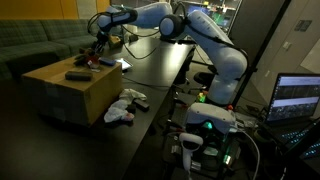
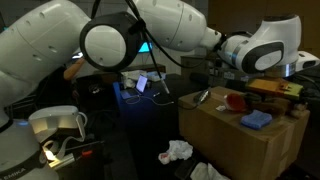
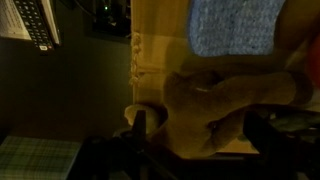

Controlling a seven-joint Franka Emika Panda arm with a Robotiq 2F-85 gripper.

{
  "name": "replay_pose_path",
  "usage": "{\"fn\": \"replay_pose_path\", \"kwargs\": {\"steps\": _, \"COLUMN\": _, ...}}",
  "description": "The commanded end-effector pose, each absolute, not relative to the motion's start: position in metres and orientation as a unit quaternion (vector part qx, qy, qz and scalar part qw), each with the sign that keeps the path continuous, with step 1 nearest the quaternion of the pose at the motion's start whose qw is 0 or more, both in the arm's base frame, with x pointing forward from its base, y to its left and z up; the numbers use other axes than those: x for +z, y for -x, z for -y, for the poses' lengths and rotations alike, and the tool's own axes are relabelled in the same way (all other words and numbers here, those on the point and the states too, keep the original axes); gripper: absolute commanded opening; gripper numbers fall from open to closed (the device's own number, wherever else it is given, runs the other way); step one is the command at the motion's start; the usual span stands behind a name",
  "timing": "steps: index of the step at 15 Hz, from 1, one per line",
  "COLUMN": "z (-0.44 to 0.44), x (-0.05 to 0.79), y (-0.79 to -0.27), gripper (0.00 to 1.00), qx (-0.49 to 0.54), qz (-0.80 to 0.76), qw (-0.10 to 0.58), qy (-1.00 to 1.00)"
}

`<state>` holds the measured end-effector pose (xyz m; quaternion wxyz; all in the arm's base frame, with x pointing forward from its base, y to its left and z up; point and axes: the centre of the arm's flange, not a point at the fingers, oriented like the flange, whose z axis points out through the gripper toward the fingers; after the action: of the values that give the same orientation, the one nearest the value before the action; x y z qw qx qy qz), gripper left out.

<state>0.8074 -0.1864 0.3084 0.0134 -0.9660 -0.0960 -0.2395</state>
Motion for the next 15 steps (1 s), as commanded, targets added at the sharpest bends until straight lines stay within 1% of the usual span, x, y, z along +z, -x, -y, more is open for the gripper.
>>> {"fn": "replay_pose_path", "kwargs": {"steps": 1, "z": 0.205, "x": 0.305, "y": -0.855, "gripper": 1.0, "qx": -0.272, "qz": 0.095, "qw": 0.018, "qy": 0.957}}
{"fn": "replay_pose_path", "kwargs": {"steps": 9, "z": 0.223, "x": 0.274, "y": -0.869, "gripper": 1.0, "qx": -0.294, "qz": 0.08, "qw": 0.012, "qy": 0.953}}
{"fn": "replay_pose_path", "kwargs": {"steps": 10, "z": 0.225, "x": 0.274, "y": -0.87, "gripper": 0.99, "qx": -0.293, "qz": 0.081, "qw": 0.011, "qy": 0.953}}
{"fn": "replay_pose_path", "kwargs": {"steps": 11, "z": 0.226, "x": 0.273, "y": -0.87, "gripper": 0.85, "qx": -0.29, "qz": 0.083, "qw": 0.015, "qy": 0.953}}
{"fn": "replay_pose_path", "kwargs": {"steps": 12, "z": 0.226, "x": 0.274, "y": -0.869, "gripper": 0.74, "qx": -0.287, "qz": 0.084, "qw": 0.016, "qy": 0.954}}
{"fn": "replay_pose_path", "kwargs": {"steps": 13, "z": 0.225, "x": 0.276, "y": -0.867, "gripper": 0.71, "qx": -0.281, "qz": 0.091, "qw": 0.022, "qy": 0.955}}
{"fn": "replay_pose_path", "kwargs": {"steps": 14, "z": 0.223, "x": 0.28, "y": -0.863, "gripper": 0.64, "qx": -0.269, "qz": 0.102, "qw": 0.031, "qy": 0.957}}
{"fn": "replay_pose_path", "kwargs": {"steps": 15, "z": 0.22, "x": 0.284, "y": -0.86, "gripper": 0.53, "qx": -0.262, "qz": 0.112, "qw": 0.036, "qy": 0.958}}
